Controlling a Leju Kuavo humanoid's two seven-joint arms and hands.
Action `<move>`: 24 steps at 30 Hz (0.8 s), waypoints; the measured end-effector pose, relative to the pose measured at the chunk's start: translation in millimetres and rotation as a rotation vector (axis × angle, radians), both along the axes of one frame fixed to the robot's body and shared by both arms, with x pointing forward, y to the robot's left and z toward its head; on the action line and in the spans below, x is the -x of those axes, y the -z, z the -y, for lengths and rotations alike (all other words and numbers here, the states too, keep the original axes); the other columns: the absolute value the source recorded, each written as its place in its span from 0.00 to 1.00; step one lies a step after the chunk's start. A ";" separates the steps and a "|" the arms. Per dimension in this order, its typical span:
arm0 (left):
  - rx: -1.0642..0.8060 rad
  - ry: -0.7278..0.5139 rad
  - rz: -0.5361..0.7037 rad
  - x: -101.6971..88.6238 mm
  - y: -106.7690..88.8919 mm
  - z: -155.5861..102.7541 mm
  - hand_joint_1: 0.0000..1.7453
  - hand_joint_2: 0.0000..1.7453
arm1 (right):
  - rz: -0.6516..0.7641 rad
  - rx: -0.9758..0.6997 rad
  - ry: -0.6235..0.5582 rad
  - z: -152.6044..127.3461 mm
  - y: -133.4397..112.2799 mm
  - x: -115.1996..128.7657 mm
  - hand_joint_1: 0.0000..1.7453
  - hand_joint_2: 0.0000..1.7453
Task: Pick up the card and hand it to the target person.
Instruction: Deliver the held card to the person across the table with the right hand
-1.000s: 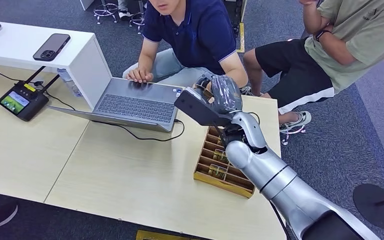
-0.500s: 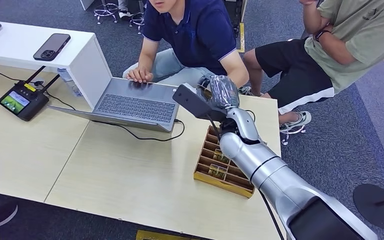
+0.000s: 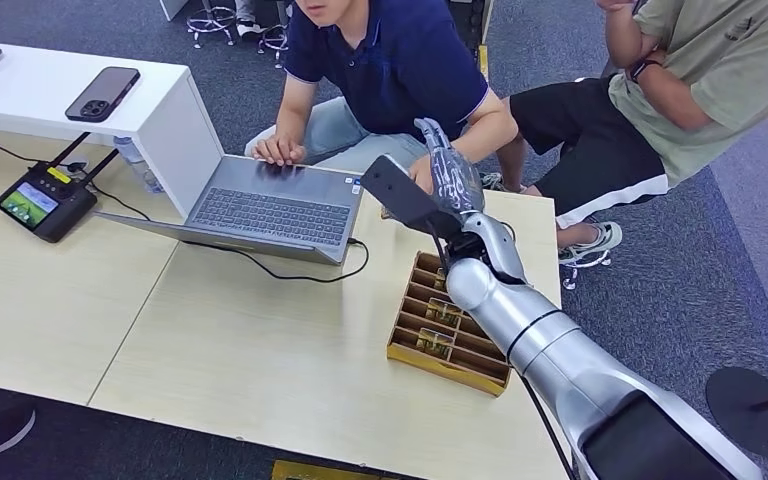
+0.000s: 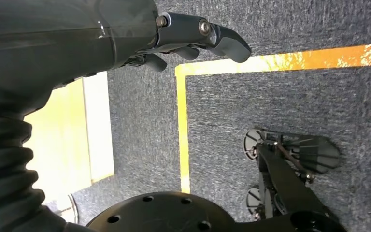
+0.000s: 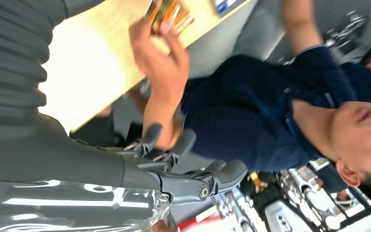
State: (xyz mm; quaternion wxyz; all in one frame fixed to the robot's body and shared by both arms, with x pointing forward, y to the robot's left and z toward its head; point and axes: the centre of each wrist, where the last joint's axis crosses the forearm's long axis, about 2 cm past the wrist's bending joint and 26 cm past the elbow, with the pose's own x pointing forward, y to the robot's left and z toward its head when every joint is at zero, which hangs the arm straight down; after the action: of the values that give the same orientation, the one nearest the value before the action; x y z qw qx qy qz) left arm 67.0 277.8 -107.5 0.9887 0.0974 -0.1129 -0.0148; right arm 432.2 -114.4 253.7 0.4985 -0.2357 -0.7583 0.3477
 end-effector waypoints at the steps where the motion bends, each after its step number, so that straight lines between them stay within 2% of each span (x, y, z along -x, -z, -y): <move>1: 0.000 -0.003 0.001 0.4 0.1 -0.1 0.00 0.00 | -0.014 -0.044 -0.017 0.9 -1.1 0.5 0.00 1.00; 7: 0.000 -0.036 -0.003 3.7 0.6 -1.0 0.00 0.00 | -0.109 -0.407 -0.165 17.8 -4.5 12.6 0.00 1.00; 11: -0.007 -0.058 -0.012 6.5 1.0 -2.9 0.00 0.00 | -0.109 -0.564 -0.227 42.4 -8.8 28.2 0.00 1.00; 20: -0.021 -0.101 -0.030 8.0 1.3 -7.8 0.00 0.00 | -0.060 -0.678 -0.299 96.3 -0.1 81.6 0.00 1.00; 24: -0.029 -0.130 -0.042 8.1 1.3 -9.4 0.00 0.00 | -0.106 -0.696 -0.349 111.1 32.1 118.0 0.00 1.00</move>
State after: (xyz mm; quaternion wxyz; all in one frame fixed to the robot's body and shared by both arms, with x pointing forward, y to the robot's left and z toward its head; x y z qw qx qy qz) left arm 58.9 287.2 -108.7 0.9882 0.1186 -0.0853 0.0459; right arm 314.1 -225.5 221.6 0.5205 0.0984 -0.8328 0.1608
